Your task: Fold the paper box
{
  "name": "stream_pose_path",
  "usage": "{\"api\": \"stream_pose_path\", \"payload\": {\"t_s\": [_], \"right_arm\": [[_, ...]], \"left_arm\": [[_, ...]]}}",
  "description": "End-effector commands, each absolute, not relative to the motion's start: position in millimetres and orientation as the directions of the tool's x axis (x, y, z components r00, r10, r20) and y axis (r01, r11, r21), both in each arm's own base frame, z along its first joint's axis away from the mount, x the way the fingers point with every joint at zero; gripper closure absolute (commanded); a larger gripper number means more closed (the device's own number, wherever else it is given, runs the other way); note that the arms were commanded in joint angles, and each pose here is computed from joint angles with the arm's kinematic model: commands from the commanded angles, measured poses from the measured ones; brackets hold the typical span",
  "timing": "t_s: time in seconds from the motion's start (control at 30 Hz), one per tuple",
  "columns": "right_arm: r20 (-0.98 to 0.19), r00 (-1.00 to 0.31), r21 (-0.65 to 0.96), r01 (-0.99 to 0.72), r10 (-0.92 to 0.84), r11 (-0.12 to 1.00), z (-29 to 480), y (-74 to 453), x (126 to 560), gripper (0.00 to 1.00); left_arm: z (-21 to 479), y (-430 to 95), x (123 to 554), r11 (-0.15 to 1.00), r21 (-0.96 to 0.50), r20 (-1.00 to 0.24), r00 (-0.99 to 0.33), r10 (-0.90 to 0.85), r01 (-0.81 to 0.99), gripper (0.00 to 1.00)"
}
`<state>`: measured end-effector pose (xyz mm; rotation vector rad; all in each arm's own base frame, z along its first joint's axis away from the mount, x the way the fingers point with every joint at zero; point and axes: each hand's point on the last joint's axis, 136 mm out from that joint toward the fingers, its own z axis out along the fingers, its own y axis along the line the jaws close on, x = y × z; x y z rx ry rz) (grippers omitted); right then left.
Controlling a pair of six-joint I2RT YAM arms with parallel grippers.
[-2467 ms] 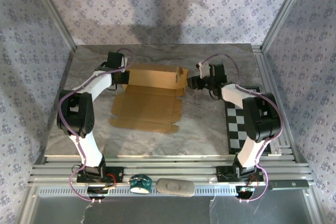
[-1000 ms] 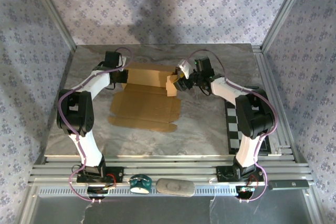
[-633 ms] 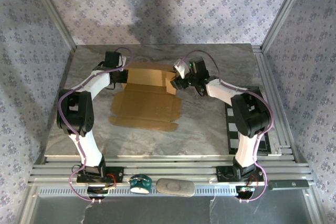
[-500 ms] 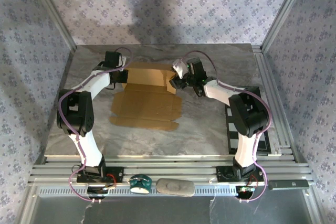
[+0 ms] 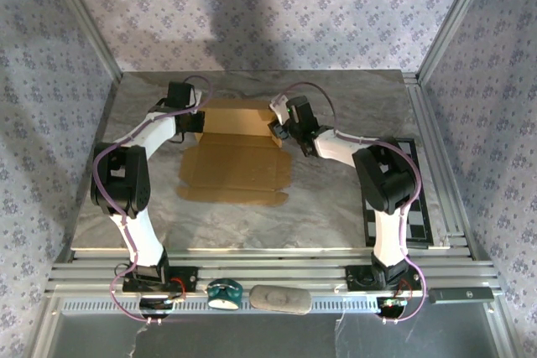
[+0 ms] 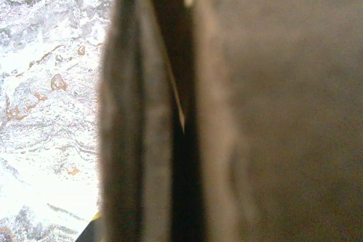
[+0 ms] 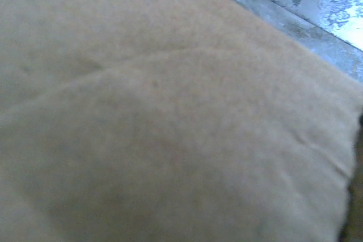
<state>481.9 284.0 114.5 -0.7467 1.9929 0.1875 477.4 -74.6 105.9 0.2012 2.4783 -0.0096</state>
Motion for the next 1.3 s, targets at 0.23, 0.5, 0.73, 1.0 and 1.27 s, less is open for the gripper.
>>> {"api": "stream_pose_path", "payload": {"t_s": [0.23,0.5,0.73,1.0,1.27], "right_arm": [[-0.857,-0.37,-0.189,-0.423,-0.359,0.886,121,302,504,0.8],[-0.842,-0.426,-0.261,-0.213,-0.33,0.941,119,288,518,1.0],[-0.81,-0.481,-0.354,-0.052,-0.334,0.934,118,285,512,1.0],[-0.794,-0.544,-0.343,0.031,-0.272,0.939,108,281,506,1.0],[-0.818,-0.539,-0.226,-0.02,-0.2,0.974,112,274,510,1.0]], "left_arm": [[122,-100,476,0.984,0.009,-0.639,-0.755,0.143,0.178,1.0],[119,-98,473,0.996,0.01,-0.611,-0.788,0.076,0.089,1.0],[117,-99,473,1.0,-0.01,-0.595,-0.804,-0.022,-0.019,1.0],[120,-108,478,0.999,-0.029,-0.599,-0.8,-0.041,-0.029,1.0],[123,-107,477,0.999,-0.018,-0.594,-0.804,-0.033,-0.028,1.0]]}}
